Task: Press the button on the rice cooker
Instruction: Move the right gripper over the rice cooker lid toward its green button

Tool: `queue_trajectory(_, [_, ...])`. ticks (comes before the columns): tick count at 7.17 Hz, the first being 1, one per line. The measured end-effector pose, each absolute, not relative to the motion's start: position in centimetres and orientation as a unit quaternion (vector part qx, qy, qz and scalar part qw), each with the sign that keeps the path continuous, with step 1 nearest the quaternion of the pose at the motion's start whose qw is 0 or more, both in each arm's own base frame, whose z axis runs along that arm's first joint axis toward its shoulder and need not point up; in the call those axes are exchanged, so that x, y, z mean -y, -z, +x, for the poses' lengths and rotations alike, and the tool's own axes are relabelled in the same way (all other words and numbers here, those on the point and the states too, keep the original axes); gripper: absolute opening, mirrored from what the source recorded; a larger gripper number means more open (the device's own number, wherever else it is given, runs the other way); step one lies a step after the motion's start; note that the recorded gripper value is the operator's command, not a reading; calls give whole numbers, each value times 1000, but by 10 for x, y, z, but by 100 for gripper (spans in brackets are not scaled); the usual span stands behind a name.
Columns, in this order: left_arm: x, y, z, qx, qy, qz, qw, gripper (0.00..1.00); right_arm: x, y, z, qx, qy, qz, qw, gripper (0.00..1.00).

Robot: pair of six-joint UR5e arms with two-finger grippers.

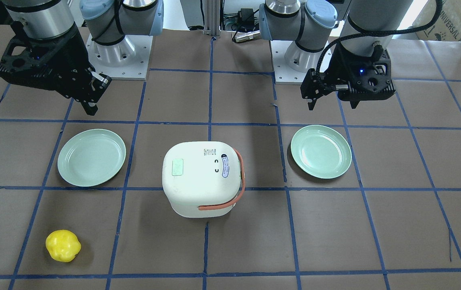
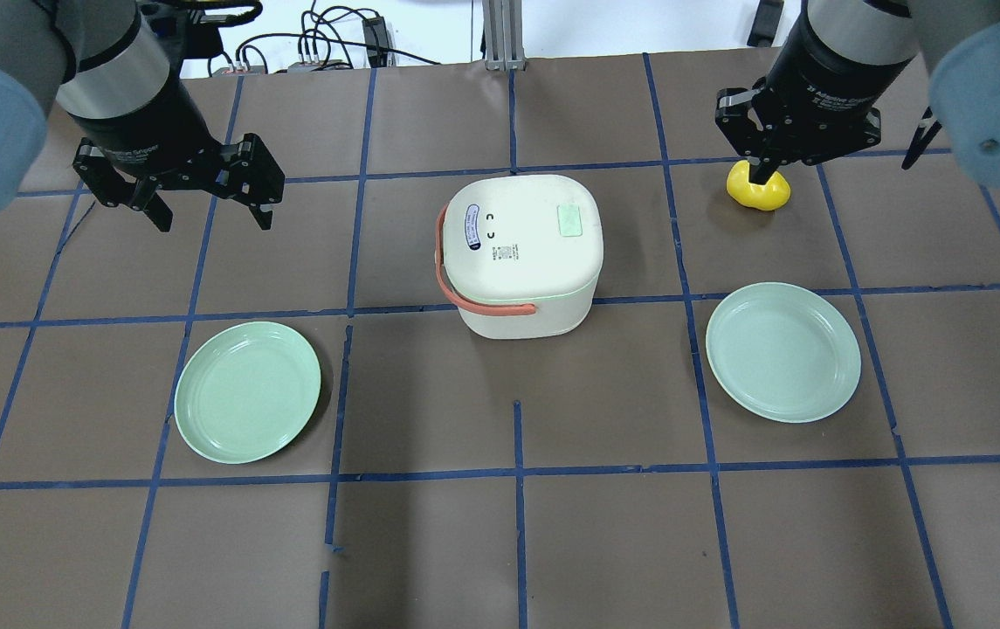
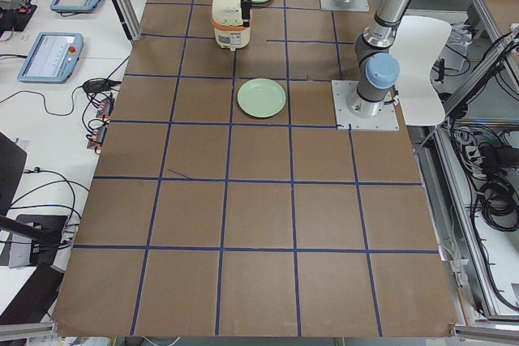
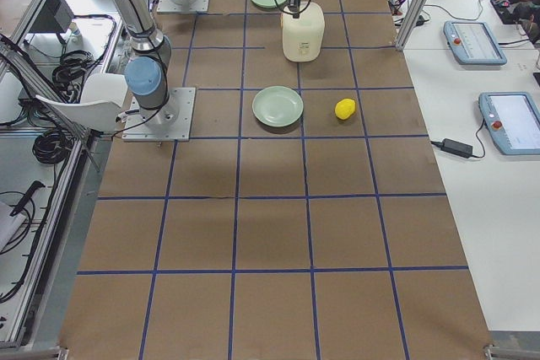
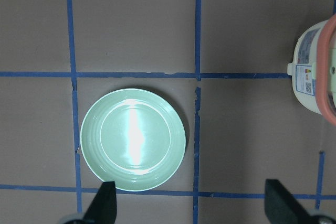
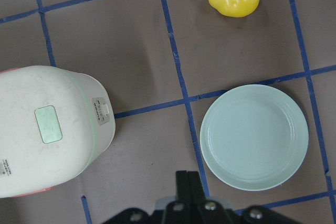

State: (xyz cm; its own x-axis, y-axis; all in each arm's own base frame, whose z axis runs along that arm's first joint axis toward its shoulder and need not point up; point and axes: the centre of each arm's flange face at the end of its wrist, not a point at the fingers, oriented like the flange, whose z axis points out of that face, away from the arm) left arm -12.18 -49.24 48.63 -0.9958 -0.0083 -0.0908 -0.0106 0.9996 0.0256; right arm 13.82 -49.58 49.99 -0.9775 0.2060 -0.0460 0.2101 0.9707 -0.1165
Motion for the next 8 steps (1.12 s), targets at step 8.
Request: queue_trajectory(8, [478,-482,-131,-998,-20,3,59,100,512,-479,176,-994,64,74,45,6])
